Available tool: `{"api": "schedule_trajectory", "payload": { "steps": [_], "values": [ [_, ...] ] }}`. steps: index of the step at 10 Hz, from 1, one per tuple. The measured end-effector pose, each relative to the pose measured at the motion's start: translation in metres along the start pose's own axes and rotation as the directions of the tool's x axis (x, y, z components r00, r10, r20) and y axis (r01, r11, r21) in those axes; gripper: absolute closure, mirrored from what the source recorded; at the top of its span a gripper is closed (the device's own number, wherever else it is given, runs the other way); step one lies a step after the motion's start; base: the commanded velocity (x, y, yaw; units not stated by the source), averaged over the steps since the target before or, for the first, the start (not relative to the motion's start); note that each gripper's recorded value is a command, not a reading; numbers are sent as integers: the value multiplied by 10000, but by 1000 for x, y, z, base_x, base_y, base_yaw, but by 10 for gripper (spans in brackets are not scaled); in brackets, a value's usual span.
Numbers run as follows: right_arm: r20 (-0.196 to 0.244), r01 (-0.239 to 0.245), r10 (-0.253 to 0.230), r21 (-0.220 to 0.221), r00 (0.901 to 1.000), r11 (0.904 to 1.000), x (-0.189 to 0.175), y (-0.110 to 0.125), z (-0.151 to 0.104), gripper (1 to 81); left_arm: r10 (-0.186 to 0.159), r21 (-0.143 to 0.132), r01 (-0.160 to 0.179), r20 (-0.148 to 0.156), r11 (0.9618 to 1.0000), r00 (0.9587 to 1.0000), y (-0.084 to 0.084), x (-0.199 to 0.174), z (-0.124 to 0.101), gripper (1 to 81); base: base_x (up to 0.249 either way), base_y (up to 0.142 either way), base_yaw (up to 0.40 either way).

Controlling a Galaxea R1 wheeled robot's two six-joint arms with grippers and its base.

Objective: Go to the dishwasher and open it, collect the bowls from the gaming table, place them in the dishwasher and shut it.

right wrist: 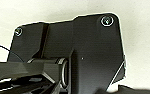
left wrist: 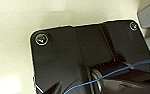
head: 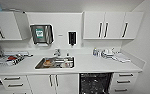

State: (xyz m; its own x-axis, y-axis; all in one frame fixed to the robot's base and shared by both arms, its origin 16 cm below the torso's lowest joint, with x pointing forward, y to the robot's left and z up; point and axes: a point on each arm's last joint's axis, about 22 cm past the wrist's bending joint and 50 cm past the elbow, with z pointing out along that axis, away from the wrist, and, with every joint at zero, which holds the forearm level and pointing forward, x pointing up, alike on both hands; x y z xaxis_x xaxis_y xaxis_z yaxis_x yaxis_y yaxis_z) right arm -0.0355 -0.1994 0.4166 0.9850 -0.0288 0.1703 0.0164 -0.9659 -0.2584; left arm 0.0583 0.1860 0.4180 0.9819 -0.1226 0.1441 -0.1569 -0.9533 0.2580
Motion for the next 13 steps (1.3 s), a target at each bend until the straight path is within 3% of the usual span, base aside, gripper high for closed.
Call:
{"api": "schedule_trajectory", "payload": {
  "steps": [5, 11, 13],
  "values": [
    [0, 0, 0, 0, 10000, 10000, 0, 0, 0, 10, 2, 68, -2, 7, 10000, 10000, -5, 0, -1, 10, 0, 0, 37],
    [201, -53, 52, 15, 9998, 10000, -15, -2, -1, 10, 19, 169, -18, -44, 9999, 10000, -13, 4, -3, 10, 0, 0, 352],
    [-29, -9, 9, -12, 10000, 10000, 0, 1, 0, 10, -2, 109, 1, 87, 9999, 10000, -8, -4, -2, 10, 0, 0, 366]
  ]
}}
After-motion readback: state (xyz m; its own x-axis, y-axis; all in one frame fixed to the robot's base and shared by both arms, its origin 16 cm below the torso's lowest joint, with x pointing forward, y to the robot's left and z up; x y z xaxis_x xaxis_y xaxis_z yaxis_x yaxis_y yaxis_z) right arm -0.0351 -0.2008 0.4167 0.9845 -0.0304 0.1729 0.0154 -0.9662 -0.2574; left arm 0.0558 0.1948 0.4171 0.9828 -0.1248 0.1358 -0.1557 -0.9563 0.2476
